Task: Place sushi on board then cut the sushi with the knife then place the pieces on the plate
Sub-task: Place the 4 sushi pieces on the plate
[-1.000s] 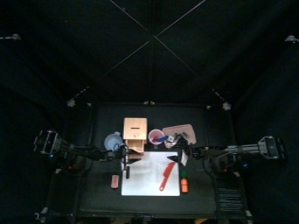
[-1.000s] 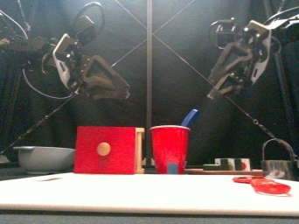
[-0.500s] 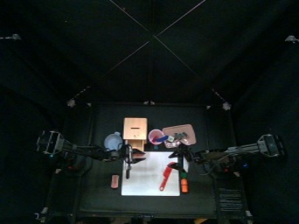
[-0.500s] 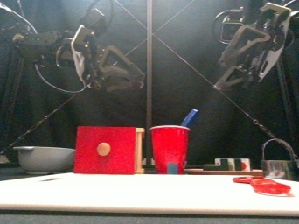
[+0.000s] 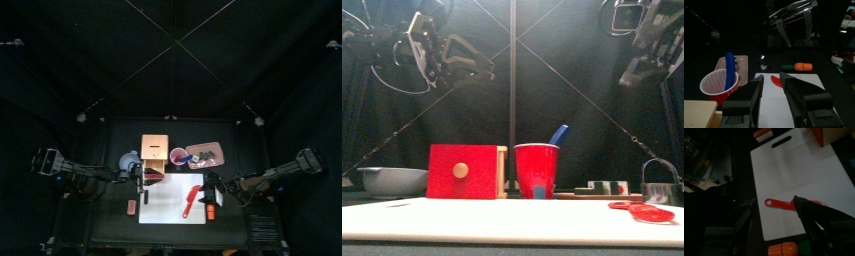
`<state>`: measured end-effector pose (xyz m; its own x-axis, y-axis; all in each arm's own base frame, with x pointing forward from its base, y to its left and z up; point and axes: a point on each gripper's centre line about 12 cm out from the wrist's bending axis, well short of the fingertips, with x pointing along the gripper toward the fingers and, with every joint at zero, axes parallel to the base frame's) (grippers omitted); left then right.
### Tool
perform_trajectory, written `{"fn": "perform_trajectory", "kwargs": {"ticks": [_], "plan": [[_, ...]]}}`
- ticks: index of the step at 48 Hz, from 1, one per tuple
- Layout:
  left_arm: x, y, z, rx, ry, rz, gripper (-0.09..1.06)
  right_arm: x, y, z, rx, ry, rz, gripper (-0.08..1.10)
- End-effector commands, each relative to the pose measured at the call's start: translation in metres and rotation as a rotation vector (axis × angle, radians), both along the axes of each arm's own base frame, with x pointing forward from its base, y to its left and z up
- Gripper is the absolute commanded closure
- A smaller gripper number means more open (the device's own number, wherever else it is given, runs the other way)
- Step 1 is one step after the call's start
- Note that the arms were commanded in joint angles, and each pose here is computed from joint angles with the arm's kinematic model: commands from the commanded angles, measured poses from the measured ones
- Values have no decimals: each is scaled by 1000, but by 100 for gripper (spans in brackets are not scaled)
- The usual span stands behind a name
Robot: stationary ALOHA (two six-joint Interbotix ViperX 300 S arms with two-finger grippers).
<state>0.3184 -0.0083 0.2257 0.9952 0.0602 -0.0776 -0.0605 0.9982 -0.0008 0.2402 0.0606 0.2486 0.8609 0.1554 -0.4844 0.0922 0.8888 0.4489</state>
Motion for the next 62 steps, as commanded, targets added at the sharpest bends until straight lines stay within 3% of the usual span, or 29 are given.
{"fn": "perform_trajectory", "kwargs": {"ticks": [1,8,15,20,26,35,42,62], "plan": [[-11,-2,8,1,-35,-8,23,-10,-1,21,-18,-82,19,10],[-28,-3,18,-7,-82,-15,23,-22,-18,33,-98,-144,-16,10],[-44,-3,30,2,-139,-23,22,-26,-32,33,-149,-156,-62,10],[-56,-1,28,7,-140,-26,22,-25,-38,26,-173,-141,-82,10],[-69,-2,25,31,-147,-43,22,-21,-44,17,-188,-115,-98,10],[-72,-4,28,45,-159,-62,22,-17,-43,12,-183,-114,-86,10],[-73,-4,26,42,-153,-61,22,-18,-43,9,-179,-106,-85,10],[-81,-3,5,45,-92,-64,22,-17,-56,8,-174,-98,-149,10]]}}
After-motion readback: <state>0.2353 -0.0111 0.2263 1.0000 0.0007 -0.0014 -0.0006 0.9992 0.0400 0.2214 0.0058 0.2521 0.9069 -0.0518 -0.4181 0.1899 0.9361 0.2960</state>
